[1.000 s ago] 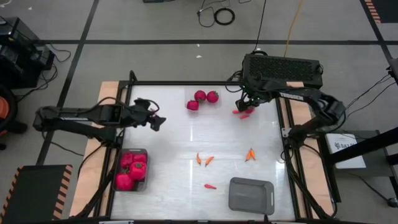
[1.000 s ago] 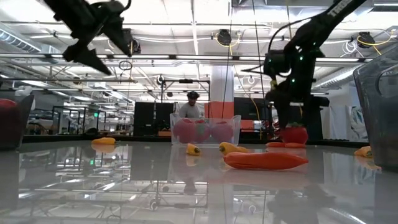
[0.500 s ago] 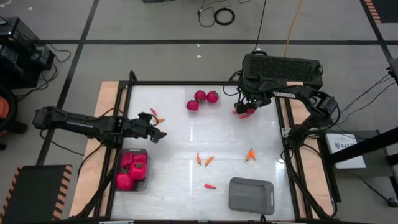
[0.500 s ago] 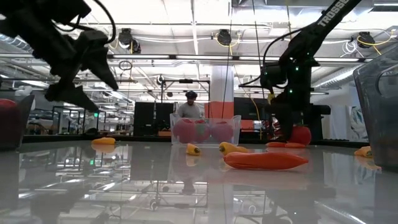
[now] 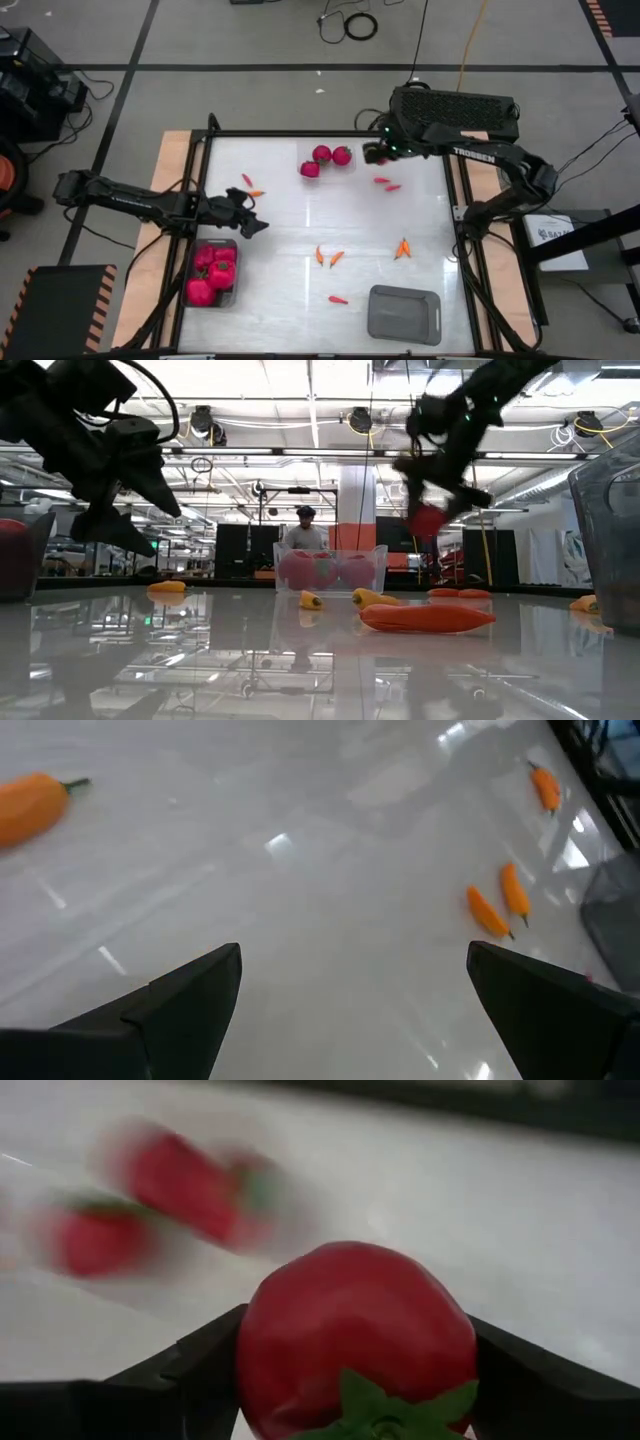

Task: Sort produce into baskets
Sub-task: Put the tomato into the transparent bin

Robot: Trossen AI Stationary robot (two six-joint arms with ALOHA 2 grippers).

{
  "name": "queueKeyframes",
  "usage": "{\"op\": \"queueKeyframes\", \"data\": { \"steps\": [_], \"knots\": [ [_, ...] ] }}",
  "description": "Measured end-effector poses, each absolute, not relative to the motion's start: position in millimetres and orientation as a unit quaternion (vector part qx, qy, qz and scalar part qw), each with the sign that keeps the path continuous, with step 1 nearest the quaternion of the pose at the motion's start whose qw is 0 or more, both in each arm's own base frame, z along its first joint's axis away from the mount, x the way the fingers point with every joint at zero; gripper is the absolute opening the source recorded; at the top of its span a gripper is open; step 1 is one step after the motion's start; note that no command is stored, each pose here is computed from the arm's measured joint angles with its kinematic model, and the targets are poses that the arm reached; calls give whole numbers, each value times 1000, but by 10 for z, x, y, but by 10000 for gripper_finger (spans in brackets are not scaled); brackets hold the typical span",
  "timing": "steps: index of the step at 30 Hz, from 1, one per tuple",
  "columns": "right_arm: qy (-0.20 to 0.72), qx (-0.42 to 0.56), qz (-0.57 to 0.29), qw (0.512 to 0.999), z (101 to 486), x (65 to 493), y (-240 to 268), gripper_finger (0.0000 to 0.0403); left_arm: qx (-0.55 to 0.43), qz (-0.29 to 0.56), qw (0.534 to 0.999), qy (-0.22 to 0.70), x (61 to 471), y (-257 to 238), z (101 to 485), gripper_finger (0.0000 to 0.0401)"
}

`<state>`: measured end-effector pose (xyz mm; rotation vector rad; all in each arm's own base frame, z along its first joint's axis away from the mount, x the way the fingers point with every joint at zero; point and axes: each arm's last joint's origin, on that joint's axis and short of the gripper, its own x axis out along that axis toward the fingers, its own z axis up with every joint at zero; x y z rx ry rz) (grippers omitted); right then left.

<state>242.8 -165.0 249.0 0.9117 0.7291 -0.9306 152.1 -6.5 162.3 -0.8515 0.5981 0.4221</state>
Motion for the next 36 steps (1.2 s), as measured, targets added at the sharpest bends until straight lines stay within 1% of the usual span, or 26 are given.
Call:
{"op": "queueKeyframes", "data": {
  "steps": [3, 6, 11, 14, 17, 21, 24, 26, 30, 32, 36],
  "knots": [
    [246, 409, -379, 793, 2674, 2691, -1571, 293, -391, 179, 857, 284, 1522, -72, 1587, 390],
    [184, 394, -338, 835, 2698, 2949, -1522, 294, -378, 161, 872, 265, 1551, -75, 1622, 390],
    [186, 342, -308, 868, 2506, 3200, -1515, 294, -376, 148, 887, 224, 1598, -73, 1692, 390],
    [207, 312, -298, 878, 2361, 3283, -1542, 295, -379, 141, 890, 209, 1614, -75, 1721, 390],
    [228, 307, -276, 882, 2262, 3322, -1553, 295, -385, 145, 886, 213, 1609, -74, 1711, 390],
    [253, 278, -244, 894, 2178, 3356, -1551, 296, -385, 145, 886, 212, 1610, -74, 1712, 390],
    [269, 245, -232, 902, 2131, 3376, -1546, 296, -384, 149, 886, 213, 1607, -72, 1708, 390],
    [276, 242, -228, 902, 2106, 3381, -1543, 296, -384, 149, 886, 213, 1607, -72, 1707, 390],
    [288, 250, -218, 898, 2086, 3373, -1526, 296, -383, 141, 886, 222, 1603, -77, 1700, 390],
    [301, 252, -223, 893, 2100, 3371, -1521, 296, -357, 131, 895, 231, 1600, -76, 1694, 390],
    [315, 246, -244, 884, 2215, 3410, -1549, 296, -332, 84, 905, 252, 1601, -85, 1693, 390]
  ]
}}
